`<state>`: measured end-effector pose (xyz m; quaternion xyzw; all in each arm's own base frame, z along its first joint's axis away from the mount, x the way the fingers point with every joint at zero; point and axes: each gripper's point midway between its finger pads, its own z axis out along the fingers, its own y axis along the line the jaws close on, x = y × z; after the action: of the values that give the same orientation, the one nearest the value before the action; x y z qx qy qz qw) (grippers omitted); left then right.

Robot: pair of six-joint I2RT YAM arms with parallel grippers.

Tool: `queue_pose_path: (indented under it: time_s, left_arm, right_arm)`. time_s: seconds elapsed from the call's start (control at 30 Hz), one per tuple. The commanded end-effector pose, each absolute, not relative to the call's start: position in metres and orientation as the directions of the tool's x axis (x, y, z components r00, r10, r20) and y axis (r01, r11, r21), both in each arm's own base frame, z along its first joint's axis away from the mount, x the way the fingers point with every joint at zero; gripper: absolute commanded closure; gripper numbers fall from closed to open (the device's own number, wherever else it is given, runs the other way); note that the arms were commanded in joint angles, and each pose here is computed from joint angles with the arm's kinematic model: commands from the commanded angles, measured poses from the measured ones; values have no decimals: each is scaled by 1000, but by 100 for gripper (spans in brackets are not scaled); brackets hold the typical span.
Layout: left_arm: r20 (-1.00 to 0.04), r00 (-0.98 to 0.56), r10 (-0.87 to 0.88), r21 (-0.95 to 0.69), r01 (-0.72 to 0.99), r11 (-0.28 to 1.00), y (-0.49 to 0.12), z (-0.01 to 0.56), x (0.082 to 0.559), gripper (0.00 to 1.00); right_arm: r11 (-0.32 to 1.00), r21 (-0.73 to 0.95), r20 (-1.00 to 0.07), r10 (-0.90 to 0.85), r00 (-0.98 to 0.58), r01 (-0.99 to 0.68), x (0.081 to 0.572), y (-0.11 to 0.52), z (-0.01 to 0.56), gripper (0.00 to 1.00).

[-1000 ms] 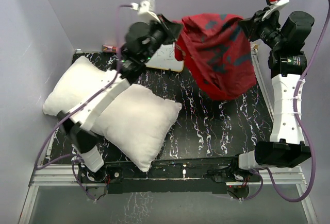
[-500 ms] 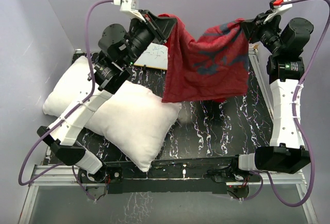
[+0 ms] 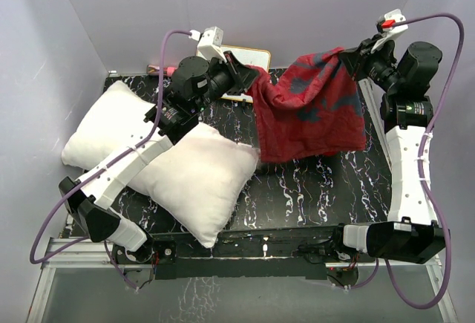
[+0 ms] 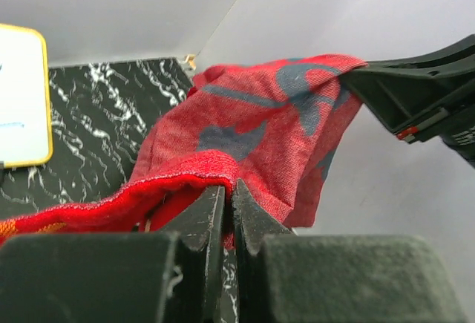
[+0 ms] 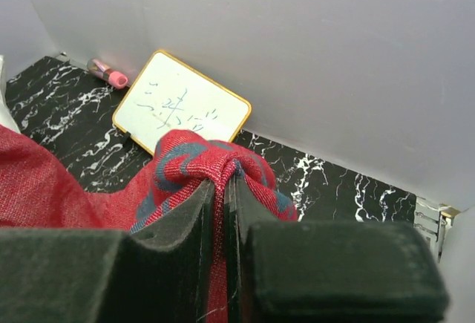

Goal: Put the pillow into the pillowcase

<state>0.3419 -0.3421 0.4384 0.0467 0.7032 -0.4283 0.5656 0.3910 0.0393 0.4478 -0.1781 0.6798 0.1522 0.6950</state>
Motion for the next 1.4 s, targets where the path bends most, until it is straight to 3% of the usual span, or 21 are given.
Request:
queue_pose_path:
  time_s: [0.0, 0.13, 0.23, 0.47, 0.63, 0.77, 0.9, 1.03, 1.1, 1.13, 1.23, 1.27, 1.3, 1.37]
  left_arm:
    - [-815, -362, -452, -578, 557, 596, -331, 455, 324, 100]
    - [-831, -296, -471, -547, 593, 591, -321, 481, 317, 100]
    - [-830, -184, -527, -501, 661, 559, -310, 536, 307, 100]
    - [-723, 45, -689, -290, 886, 363, -297, 705, 252, 100]
    - [-585, 77, -807, -192, 954, 230, -282, 763, 217, 100]
    - [-556, 42, -830, -208, 960, 188, -297, 758, 231, 100]
    - [-569, -90, -818, -326, 937, 124, -348, 719, 278, 100]
    - [-614, -292, -734, -555, 820, 138, -427, 612, 358, 100]
    - [-627, -385, -677, -665, 718, 206, -461, 536, 394, 100]
    - [-633, -428, -645, -707, 660, 255, -475, 496, 409, 88]
    - [-634, -561, -533, -771, 517, 372, -511, 389, 433, 29]
    - [-637, -596, -488, -771, 486, 413, -518, 362, 436, 15]
    - [-660, -609, -440, -749, 488, 448, -524, 348, 436, 5]
    - [-743, -567, -356, -656, 509, 558, -520, 335, 439, 3]
  right_arm:
    - [880, -140, -989, -99, 111, -455, 380, 39, 458, 89]
    - [804, -127, -992, -118, 54, -581, 374, 61, 435, 89]
    - [704, -121, -993, -89, 82, -700, 359, 108, 449, 89]
    - [412, -68, -971, 181, 154, -909, 307, 217, 559, 89]
    - [411, -79, -940, 272, 205, -908, 286, 216, 606, 89]
    - [518, 4, -952, 264, 156, -855, 296, 201, 587, 89]
    - [747, 203, -961, 277, 18, -632, 344, 145, 526, 89]
    - [910, 276, -959, 240, -149, -308, 384, 50, 422, 88]
    - [957, 253, -945, 214, -245, -140, 390, -3, 368, 80]
    - [969, 239, -926, 207, -317, -67, 391, -30, 339, 70]
    - [984, 179, -897, 155, -414, -21, 379, -77, 305, 39]
    - [987, 152, -902, 119, -415, -46, 373, -83, 306, 30]
    - [991, 111, -912, 72, -404, -74, 369, -86, 310, 19]
    - [983, 39, -926, -31, -375, -177, 364, -77, 324, 4]
